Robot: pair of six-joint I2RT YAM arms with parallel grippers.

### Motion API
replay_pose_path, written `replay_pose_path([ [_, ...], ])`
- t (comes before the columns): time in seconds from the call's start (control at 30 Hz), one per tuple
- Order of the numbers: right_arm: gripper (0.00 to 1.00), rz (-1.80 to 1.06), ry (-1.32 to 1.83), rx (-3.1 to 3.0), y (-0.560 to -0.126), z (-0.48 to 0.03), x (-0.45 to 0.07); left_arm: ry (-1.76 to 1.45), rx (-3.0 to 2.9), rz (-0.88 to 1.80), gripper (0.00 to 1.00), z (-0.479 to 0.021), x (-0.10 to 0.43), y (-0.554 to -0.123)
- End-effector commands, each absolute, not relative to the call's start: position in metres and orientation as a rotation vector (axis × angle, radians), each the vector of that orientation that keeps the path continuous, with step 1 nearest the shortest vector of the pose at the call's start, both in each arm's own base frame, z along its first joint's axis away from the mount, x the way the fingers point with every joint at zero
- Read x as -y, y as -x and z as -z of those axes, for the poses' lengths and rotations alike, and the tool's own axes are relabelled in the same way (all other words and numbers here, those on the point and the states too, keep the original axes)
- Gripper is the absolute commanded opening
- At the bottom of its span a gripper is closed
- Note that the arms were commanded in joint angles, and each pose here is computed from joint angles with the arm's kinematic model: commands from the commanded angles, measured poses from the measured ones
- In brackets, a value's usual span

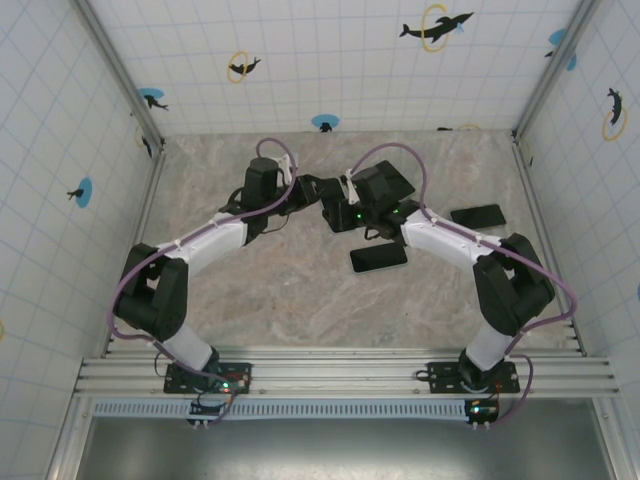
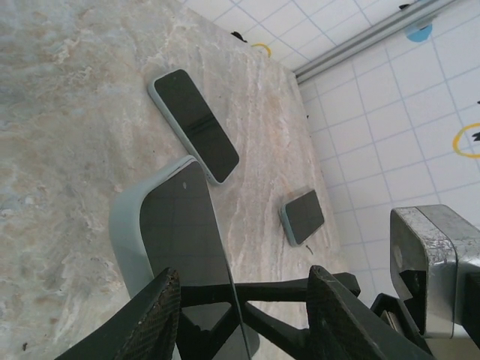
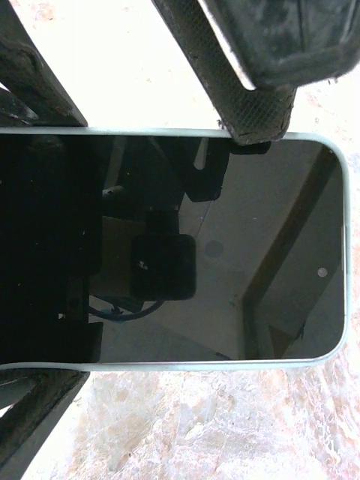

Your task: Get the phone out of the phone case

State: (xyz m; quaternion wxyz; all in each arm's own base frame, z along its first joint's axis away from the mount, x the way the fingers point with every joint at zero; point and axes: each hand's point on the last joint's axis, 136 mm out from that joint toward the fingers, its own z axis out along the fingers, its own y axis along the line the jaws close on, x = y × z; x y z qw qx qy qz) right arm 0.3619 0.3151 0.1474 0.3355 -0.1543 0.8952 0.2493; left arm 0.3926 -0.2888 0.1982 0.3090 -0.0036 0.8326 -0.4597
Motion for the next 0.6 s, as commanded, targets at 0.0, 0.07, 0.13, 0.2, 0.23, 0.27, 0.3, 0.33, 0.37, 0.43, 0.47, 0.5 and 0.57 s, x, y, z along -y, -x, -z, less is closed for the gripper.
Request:
replay_pose_path([
  [0.0,0.51,-0.642,0.400,-2.243,-0.364,-0.179,-0.312,-0.009,-2.225,1.160,0.49,-0.199,0.284,-0.392],
  [0.07,0.51,-0.628,0.409,-2.249,-0.364,-0.177,-0.311,-0.005,-2.233,1.148,0.50,-0.199,0.282,-0.390],
  [0.13,0.51,-0.629,0.408,-2.246,-0.364,-0.177,-0.311,-0.007,-2.254,1.116,0.50,-0.196,0.279,-0.388],
  [0.2,0.50,-0.631,0.407,-2.243,-0.364,-0.179,-0.311,-0.007,-2.279,1.080,0.51,-0.191,0.275,-0.386],
  [0.23,0.50,-0.631,0.405,-2.241,-0.365,-0.180,-0.310,-0.007,-2.289,1.064,0.51,-0.188,0.273,-0.386],
  [0.27,0.50,-0.635,0.407,-2.240,-0.365,-0.181,-0.311,-0.005,-2.290,1.062,0.51,-0.187,0.273,-0.386],
  [0.3,0.50,-0.648,0.409,-2.235,-0.364,-0.183,-0.313,-0.002,-2.285,1.063,0.51,-0.187,0.272,-0.387],
  [0.33,0.51,-0.663,0.410,-2.230,-0.364,-0.185,-0.315,-0.007,-2.281,1.075,0.52,-0.188,0.274,-0.388],
  [0.37,0.50,-0.679,0.412,-2.225,-0.364,-0.188,-0.317,-0.010,-2.280,1.090,0.52,-0.187,0.277,-0.389],
  [0.43,0.50,-0.697,0.416,-2.221,-0.363,-0.191,-0.320,-0.015,-2.265,1.127,0.51,-0.189,0.283,-0.393],
  [0.47,0.50,-0.703,0.420,-2.219,-0.362,-0.192,-0.321,-0.012,-2.254,1.147,0.51,-0.191,0.286,-0.395],
  [0.5,0.50,-0.709,0.416,-2.219,-0.361,-0.193,-0.321,-0.007,-2.245,1.163,0.51,-0.191,0.288,-0.397],
  [0.57,0.50,-0.738,0.416,-2.216,-0.359,-0.195,-0.324,-0.006,-2.238,1.174,0.51,-0.192,0.290,-0.400],
])
